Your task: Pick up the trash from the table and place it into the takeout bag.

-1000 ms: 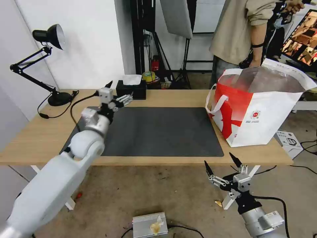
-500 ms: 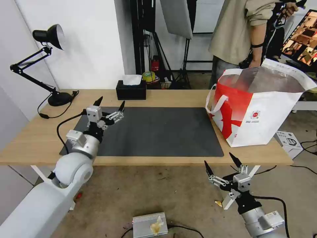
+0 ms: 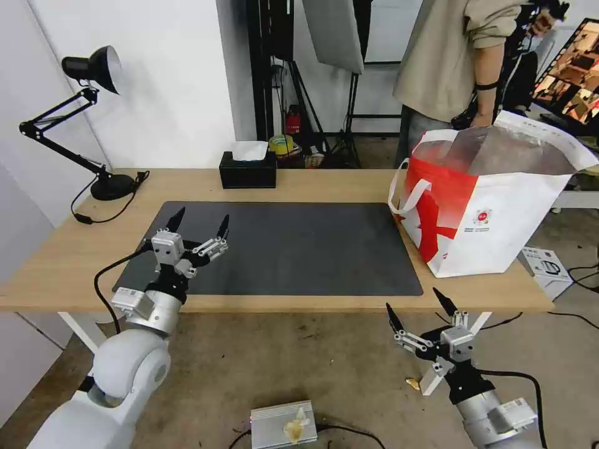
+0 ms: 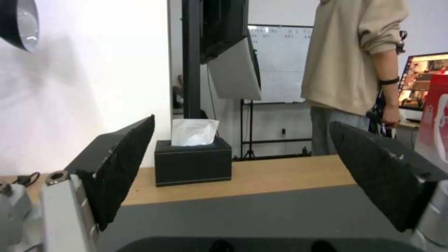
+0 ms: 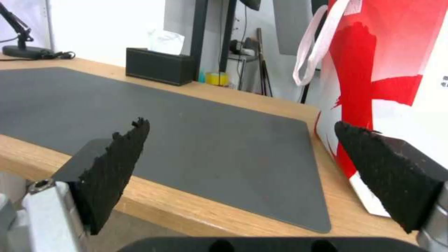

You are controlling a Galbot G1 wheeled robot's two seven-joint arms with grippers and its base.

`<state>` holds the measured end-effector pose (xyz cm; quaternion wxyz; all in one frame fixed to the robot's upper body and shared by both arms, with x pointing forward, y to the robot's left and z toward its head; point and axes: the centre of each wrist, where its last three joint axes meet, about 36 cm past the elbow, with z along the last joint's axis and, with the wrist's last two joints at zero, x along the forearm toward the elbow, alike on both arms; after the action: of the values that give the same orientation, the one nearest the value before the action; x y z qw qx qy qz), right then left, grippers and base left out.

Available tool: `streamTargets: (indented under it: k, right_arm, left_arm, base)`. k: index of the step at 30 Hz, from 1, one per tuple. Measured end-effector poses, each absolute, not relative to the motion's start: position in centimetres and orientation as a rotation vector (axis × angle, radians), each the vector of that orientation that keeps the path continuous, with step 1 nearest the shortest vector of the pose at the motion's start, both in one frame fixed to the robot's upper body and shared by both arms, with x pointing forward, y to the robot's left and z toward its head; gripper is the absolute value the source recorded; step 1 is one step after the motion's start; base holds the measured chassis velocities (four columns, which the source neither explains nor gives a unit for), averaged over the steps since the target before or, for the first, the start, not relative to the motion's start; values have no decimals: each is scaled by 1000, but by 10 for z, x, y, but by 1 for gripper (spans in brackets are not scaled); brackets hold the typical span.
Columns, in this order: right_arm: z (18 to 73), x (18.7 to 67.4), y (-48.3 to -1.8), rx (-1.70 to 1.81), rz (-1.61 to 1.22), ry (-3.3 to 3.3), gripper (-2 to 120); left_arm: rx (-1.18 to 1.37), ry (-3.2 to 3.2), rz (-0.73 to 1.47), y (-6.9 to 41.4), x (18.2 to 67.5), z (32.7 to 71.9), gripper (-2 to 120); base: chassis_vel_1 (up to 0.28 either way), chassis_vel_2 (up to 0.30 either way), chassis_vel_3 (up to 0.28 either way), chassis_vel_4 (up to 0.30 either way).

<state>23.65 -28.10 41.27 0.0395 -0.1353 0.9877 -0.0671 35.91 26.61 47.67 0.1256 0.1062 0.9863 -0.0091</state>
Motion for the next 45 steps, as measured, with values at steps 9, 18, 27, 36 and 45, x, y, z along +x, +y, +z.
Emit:
streamTargets:
  k: [9,18,27,36,45]
  right_arm:
    - [413,237,-281,-415,-206,3027,100]
    - [413,237,-281,-415,-206,3027,100]
    - [413,237,-281,-415,-206,3027,100]
    - [413,237,-281,-415,-206,3027,100]
    - [413,237,-281,-415,-206,3027,100]
  left_arm:
    - [259,2857,-15,261,332,467,100]
    - [230,2861,2,260,301,452,100]
    - [204,2865,43,256,281,436,100]
    - [208,2881,44,248,258,421,100]
    - [174,2906,62,247,241,413,100]
  base:
    - [0,0,0,0]
    - [0,0,0,0]
    - [0,0,0,0]
    - [0,0,0,0]
    - [0,0,0,0]
